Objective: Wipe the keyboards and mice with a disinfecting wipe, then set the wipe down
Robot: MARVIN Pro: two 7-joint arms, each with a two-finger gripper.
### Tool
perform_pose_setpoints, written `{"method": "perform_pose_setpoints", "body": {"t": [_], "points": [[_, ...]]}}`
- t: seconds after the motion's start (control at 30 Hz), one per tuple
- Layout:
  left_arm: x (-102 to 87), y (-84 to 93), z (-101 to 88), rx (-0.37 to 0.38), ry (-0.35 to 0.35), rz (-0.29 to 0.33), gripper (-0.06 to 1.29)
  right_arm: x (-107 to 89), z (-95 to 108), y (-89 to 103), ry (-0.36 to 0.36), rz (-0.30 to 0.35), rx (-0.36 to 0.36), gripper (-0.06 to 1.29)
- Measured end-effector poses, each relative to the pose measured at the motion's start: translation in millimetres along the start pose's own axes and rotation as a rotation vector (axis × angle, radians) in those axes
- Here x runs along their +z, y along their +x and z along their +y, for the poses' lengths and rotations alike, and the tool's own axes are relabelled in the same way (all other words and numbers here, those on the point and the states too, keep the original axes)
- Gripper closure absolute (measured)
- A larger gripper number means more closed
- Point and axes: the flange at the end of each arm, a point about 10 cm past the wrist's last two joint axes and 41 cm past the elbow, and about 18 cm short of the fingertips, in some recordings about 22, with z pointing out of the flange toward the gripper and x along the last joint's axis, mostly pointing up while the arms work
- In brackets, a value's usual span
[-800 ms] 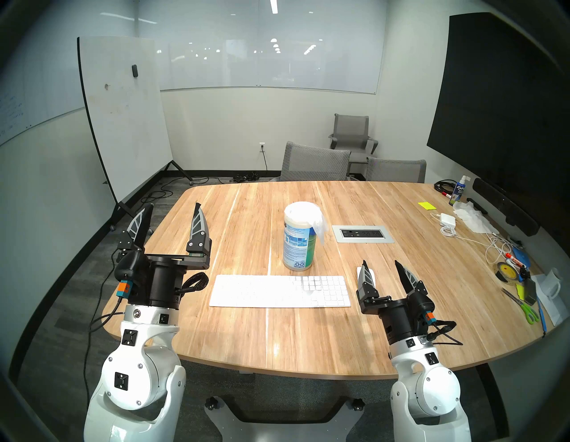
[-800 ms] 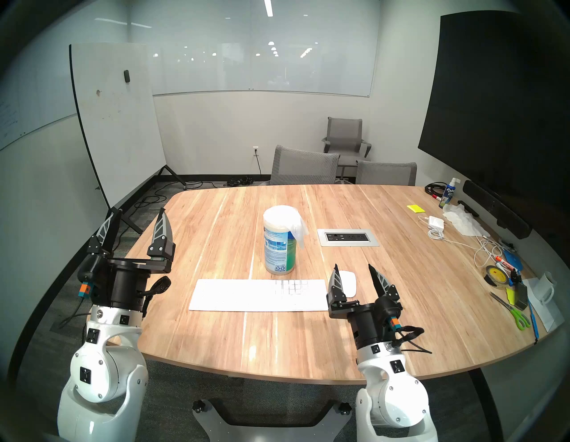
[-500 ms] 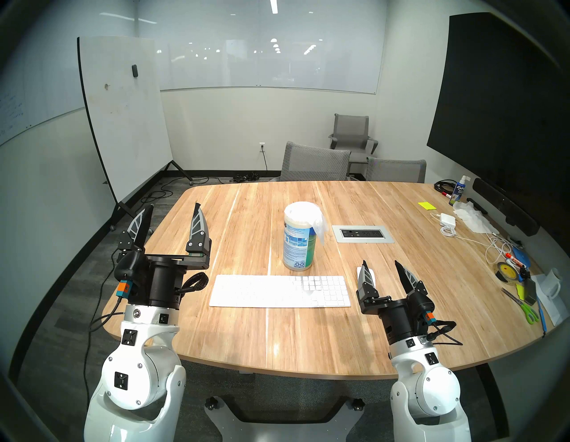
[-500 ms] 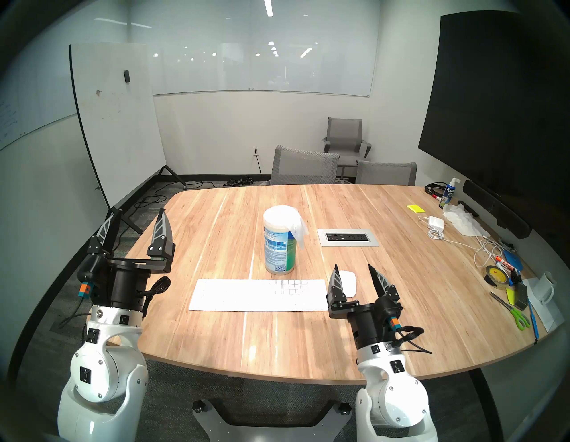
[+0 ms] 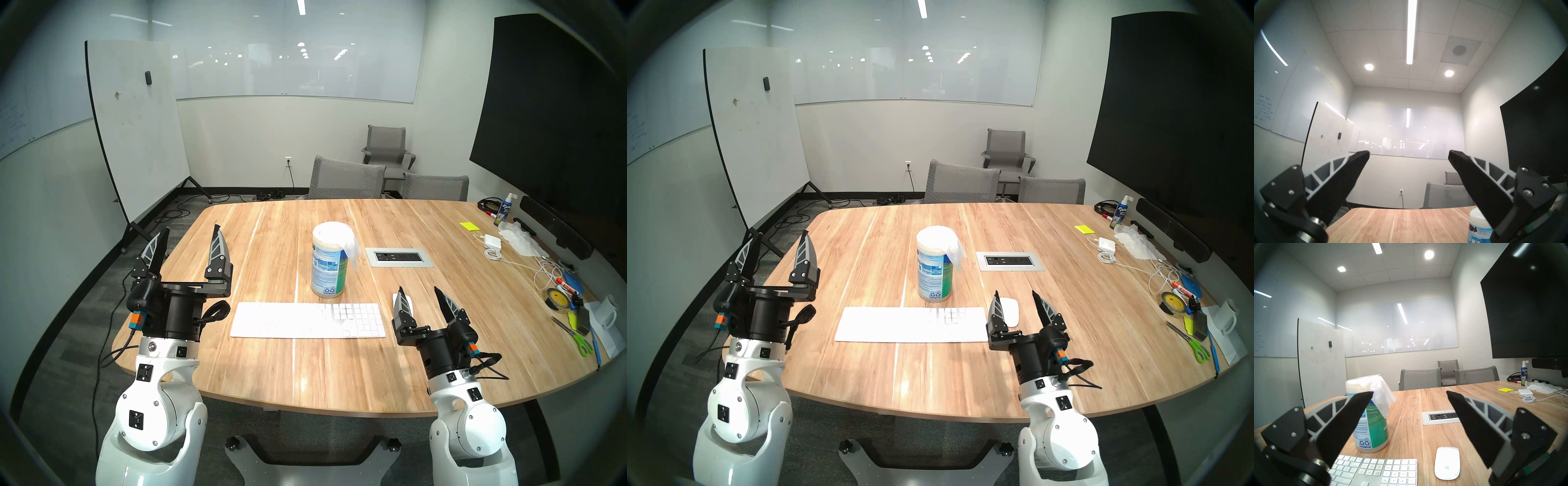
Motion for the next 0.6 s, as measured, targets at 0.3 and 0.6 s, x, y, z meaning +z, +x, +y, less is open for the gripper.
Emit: {"method": "perform_pose_setpoints", "body": {"t": [0.3,0.6], "points": [[-1.6,-2.5,1.5,-0.006,0.016,0.012,-0.03,0.0,0.0,0.0,0.0,0.0,0.0,-0.01],[-2.3,-3.9,1.9,-0.011,0.021,0.019,-0.03,0.0,0.0,-0.1,0.0,0.0,0.0,-0.01]]}}
